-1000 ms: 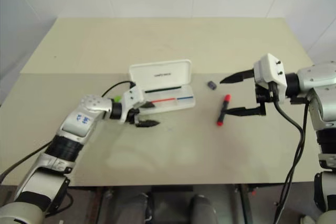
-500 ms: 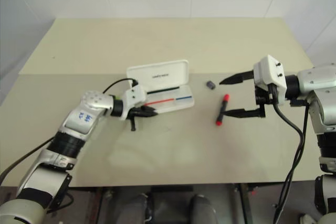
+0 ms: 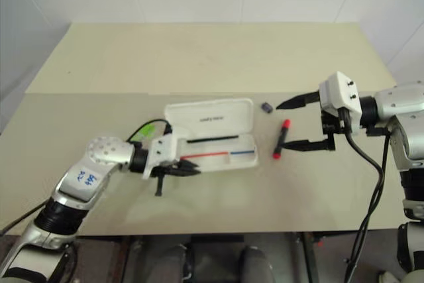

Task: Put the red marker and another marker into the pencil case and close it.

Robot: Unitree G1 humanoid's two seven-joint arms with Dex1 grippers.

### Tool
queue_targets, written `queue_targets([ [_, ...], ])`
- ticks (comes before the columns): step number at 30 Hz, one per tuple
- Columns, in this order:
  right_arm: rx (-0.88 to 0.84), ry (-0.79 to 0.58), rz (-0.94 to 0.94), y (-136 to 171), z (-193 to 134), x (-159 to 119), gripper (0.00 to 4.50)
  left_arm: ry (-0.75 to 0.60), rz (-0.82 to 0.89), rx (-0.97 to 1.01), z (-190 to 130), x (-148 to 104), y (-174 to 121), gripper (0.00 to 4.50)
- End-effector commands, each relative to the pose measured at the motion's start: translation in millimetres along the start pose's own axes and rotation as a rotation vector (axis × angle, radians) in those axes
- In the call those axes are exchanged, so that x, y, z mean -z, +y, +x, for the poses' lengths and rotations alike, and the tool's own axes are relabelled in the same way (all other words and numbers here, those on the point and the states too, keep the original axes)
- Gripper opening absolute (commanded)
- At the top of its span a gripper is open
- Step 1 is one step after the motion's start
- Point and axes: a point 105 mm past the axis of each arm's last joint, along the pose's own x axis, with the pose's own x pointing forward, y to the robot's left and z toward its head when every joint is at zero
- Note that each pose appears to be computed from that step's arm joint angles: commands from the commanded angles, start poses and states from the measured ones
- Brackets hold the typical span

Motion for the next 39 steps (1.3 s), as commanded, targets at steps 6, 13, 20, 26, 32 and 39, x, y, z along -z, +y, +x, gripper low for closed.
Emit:
queue_targets([
  [6,-0.007,-0.027,-0.045,1,-4,-13,4.5,0.052,0.088,-0.002,5,1,-6,0.04],
  [13,-0.01,-0.017,-0.038,3,-2,-10,4.5,0.069,0.067,-0.015,6,5,-6,0.58],
  [20,-0.004,-0.002,-0.033,1,-1,-4,4.5,0.059,0.064,-0.017,5,1,-8,2.65],
  [26,0.009,0.021,-0.011,0,-2,5,4.5,-0.017,0.045,-0.025,0,-20,-14,4.48],
  [32,0.034,0.061,0.05,-1,-4,22,4.5,-0.109,-0.039,-0.022,-20,-46,-25,4.48],
  [39,0.212,0.175,0.196,-19,3,55,4.5,-0.06,-0.055,-0.102,-48,-46,-28,4.48],
])
